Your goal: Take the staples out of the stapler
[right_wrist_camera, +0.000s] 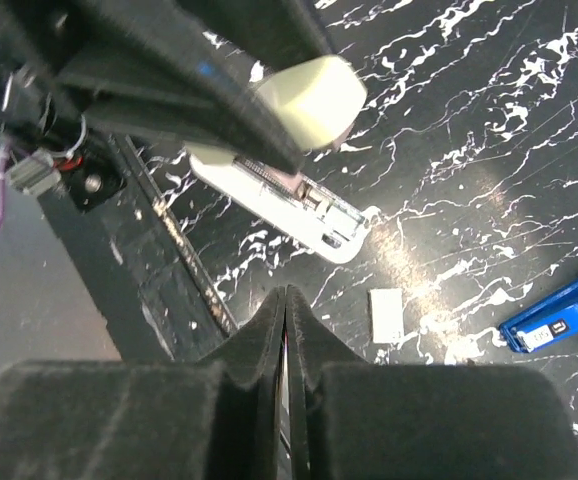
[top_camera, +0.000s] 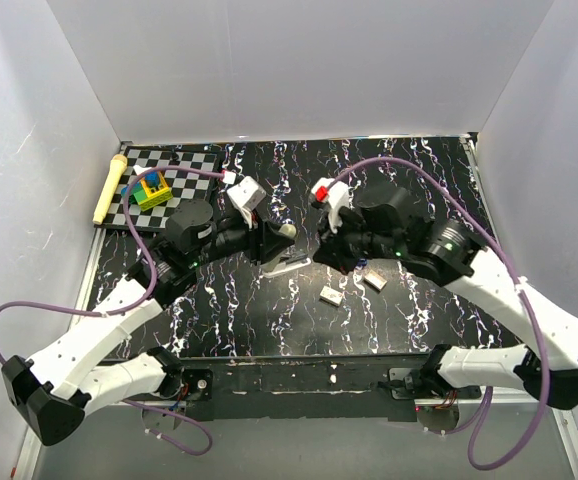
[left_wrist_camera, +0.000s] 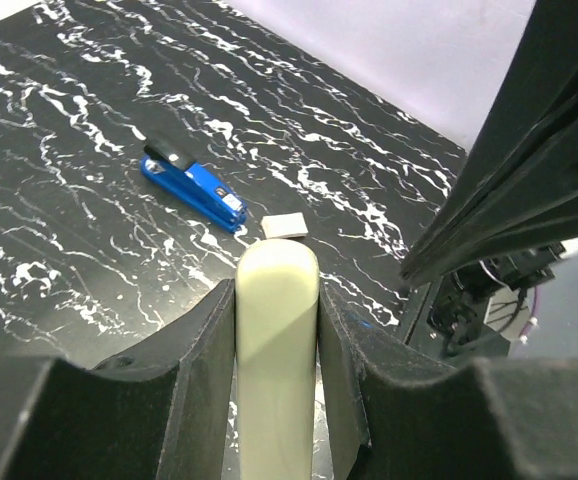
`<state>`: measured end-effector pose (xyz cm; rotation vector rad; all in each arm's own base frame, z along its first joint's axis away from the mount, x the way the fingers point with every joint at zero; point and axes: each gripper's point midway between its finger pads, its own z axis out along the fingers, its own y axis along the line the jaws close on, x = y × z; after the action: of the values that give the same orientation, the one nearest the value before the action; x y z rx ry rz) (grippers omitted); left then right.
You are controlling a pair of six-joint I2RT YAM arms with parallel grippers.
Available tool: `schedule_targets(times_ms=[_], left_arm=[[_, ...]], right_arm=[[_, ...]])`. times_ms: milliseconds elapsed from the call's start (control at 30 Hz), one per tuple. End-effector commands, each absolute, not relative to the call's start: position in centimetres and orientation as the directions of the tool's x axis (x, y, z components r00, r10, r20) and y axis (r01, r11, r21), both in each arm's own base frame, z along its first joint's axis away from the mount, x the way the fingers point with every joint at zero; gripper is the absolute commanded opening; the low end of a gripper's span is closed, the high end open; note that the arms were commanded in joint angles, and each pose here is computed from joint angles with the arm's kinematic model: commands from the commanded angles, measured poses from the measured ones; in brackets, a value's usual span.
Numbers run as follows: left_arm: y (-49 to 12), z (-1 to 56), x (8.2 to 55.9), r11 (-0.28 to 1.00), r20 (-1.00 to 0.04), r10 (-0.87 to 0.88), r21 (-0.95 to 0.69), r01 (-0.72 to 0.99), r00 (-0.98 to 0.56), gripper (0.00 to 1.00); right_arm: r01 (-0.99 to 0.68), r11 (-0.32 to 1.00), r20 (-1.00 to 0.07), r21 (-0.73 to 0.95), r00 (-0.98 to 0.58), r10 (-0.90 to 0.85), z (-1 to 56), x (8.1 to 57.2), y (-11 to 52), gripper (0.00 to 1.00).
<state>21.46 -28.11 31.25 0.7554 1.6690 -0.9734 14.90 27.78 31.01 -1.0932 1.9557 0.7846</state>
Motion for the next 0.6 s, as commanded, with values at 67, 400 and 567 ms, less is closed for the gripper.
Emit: schedule_targets(times_ms=[67, 400, 567], left_arm=[[-26.9, 33.1, 24.9, 0.635, -0.956, -0.052, -0.256, 0.729, -0.290, 0.00], [-26.1, 31.3, 29.5, 0.794, -0.922, -0.078, -0.288, 0.535, -0.380, 0.00], [-25.8, 29.9, 31.5, 0.820, -0.893, -0.107, -0.328, 0.469, -0.437, 0.00]], right_arm=[[-0.804, 0.573, -0.883, 0.160, -0.376, -0.281, 33.1, 20.5, 30.4, 0.01], [-0.709, 0.594, -0.876, 0.381, -0.483, -0.014, 31.4, 27.4, 32.0, 0.01], [-0.707, 0.552, -0.862, 0.441, -0.506, 0.041, 31.0, 28.8, 33.1, 0.01]])
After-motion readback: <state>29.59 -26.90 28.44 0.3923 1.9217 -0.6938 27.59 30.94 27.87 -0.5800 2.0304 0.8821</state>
